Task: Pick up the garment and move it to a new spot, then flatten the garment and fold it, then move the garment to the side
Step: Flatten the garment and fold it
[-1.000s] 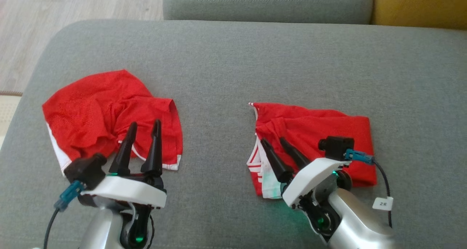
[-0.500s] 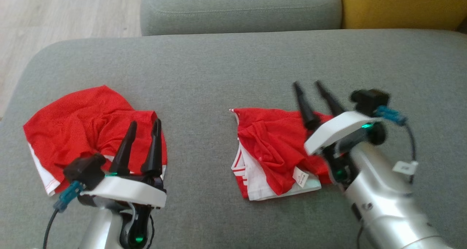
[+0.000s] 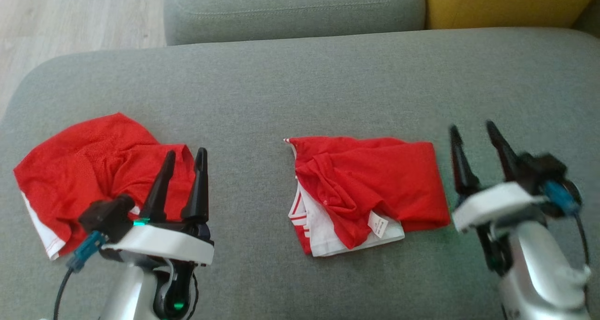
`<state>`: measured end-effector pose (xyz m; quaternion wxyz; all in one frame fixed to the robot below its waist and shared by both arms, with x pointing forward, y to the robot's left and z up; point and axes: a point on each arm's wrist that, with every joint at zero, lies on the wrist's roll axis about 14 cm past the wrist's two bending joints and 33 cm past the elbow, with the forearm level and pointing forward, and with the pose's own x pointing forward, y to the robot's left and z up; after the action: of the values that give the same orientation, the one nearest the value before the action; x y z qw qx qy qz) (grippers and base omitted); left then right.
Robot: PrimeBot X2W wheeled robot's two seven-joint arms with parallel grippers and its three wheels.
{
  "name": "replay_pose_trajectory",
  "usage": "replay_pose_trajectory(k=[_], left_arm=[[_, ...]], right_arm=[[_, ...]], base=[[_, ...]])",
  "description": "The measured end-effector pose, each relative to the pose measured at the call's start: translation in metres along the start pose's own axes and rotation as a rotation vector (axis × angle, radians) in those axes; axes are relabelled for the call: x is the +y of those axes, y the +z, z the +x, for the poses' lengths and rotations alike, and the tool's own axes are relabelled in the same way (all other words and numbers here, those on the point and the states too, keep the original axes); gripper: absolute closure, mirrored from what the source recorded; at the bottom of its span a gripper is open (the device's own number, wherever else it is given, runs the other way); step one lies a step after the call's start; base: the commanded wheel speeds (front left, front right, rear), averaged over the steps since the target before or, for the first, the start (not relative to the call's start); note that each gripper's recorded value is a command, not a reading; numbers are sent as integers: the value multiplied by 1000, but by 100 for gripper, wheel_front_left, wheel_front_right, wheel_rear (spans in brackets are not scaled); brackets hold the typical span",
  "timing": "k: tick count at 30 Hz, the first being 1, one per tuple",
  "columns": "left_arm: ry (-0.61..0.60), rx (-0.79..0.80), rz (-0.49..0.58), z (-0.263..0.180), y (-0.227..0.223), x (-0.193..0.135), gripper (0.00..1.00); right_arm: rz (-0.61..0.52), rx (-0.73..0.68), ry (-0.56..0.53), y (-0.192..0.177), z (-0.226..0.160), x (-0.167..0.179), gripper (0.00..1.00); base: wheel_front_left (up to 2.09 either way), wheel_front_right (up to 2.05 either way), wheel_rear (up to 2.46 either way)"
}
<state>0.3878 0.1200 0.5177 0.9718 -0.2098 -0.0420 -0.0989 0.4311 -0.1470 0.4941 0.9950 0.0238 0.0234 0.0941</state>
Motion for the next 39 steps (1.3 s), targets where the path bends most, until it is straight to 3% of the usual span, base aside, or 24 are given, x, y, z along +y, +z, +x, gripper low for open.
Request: replay_pose_trajectory(k=[5, 11, 12, 13, 14, 19, 27, 31, 39], left_arm=[[-12, 2, 3, 2, -1, -4, 0], [-9, 13, 1, 2, -5, -2, 0], [-8, 14, 1, 2, -6, -2, 0], [-6, 16, 1, 2, -6, -1, 0], [-4, 18, 0, 1, -7, -1, 0], [9, 30, -1, -1, -11, 4, 0], [57, 42, 6, -8, -14, 19, 0], [51, 45, 74, -6, -12, 22, 0], [72, 49, 77, -8, -12, 29, 0]], right_arm=[[-5, 21, -55, -13, -21, -12, 0], [-15, 8, -59, -5, -19, -11, 0], [-22, 8, -55, -4, -18, -10, 16], [-25, 11, -49, -5, -17, -8, 84], [-28, 18, -38, -6, -16, -4, 100], [-40, 69, 85, -21, -9, 36, 100], [-77, 282, 268, -87, -19, 93, 100], [-113, 375, 327, -114, -25, 106, 100], [-108, 387, 452, -121, -22, 142, 100]], base=[[0, 0, 0], [0, 0, 0], [0, 0, 0], [0, 0, 0], [0, 0, 0], [0, 0, 0], [0, 0, 0], [0, 0, 0], [0, 0, 0]])
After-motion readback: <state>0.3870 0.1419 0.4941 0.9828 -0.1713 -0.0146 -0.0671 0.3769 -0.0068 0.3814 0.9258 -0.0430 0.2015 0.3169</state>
